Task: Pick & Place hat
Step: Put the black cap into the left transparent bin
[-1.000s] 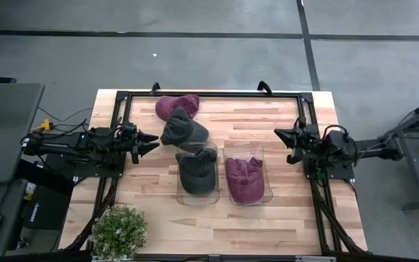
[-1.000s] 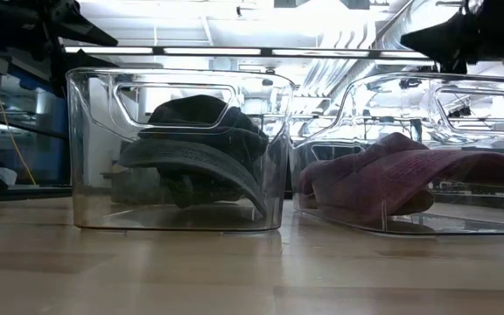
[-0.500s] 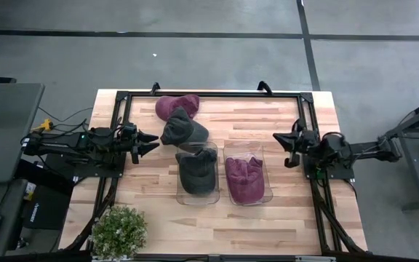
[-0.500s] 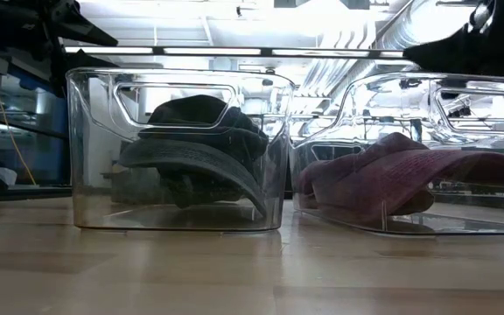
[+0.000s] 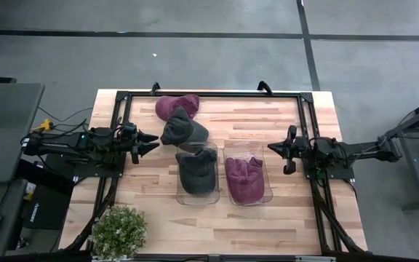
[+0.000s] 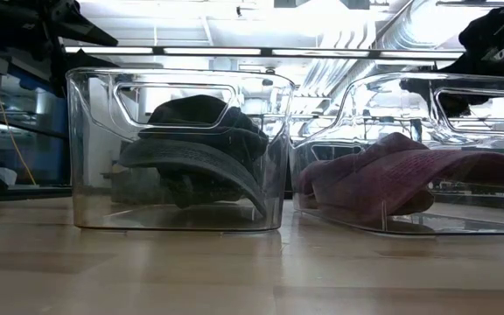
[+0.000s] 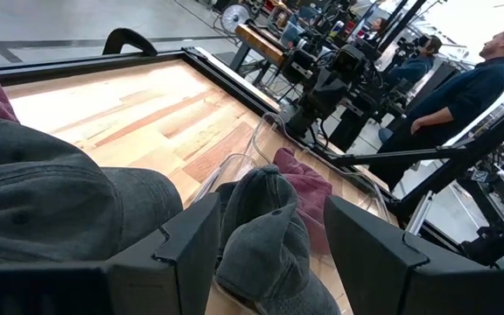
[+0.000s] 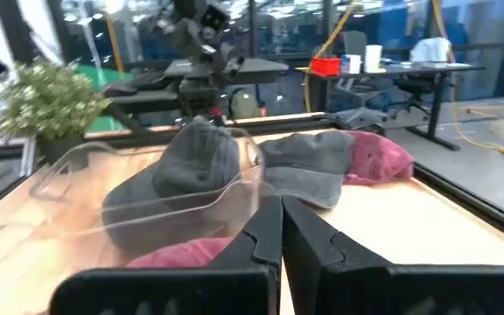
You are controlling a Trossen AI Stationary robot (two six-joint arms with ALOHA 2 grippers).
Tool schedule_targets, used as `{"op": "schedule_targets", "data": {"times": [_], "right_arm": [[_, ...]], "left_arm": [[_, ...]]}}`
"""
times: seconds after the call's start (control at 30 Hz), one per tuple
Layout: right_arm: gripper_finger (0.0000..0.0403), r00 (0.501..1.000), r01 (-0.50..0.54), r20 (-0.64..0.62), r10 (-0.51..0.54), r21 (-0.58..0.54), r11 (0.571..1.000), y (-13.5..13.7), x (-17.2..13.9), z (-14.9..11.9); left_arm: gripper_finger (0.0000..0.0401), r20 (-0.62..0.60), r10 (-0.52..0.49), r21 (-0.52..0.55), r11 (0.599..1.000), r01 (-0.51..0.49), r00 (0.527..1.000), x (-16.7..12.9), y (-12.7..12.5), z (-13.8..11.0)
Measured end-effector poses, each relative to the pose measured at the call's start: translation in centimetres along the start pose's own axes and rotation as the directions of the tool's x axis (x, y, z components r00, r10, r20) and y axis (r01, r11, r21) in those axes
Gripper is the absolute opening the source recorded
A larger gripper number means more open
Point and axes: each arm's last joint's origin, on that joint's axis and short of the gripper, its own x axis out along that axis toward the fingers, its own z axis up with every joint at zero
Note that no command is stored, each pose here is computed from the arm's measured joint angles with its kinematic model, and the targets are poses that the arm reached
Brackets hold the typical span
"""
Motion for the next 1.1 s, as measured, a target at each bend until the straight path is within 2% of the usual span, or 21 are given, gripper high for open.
{"op": "schedule_targets", "data": {"times": [0.07, 0.27, 0.37, 0.6, 1.1], "right_arm": [[0.0, 1.0, -0.014, -0.01, 0.014, -0.026, 1.0, 0.02, 0.02, -0.08], [0.0, 0.999, 0.042, -0.008, -0.042, -0.082, 0.996, -0.52, 0.11, -0.06], [0.0, 0.999, 0.036, -0.016, -0.038, -0.082, 0.996, -0.71, 0.15, -0.12], [0.0, 0.997, -0.07, -0.033, 0.069, -0.031, 0.997, -0.51, 0.16, -0.25], [0.0009, 0.999, -0.047, -0.029, 0.046, -0.039, 0.998, -0.58, 0.17, -0.22]], "left_arm": [[0.0198, 0.0, 0.0, 0.0, 1.0, 0.0, 1.0, 0.0, 0.0, 0.0], [0.0198, 0.0, 0.0, 0.0, 1.0, 0.0, 1.0, 0.0, 0.0, 0.0], [0.0198, 0.0, 0.0, 0.0, 1.0, 0.0, 1.0, 0.0, 0.0, 0.0], [0.0198, 0.0, -0.001, 0.0, 1.0, 0.001, 1.0, 0.0, 0.0, 0.0], [0.0198, 0.0, 0.0, 0.0, 1.0, 0.0, 1.0, 0.0, 0.0, 0.0]]}}
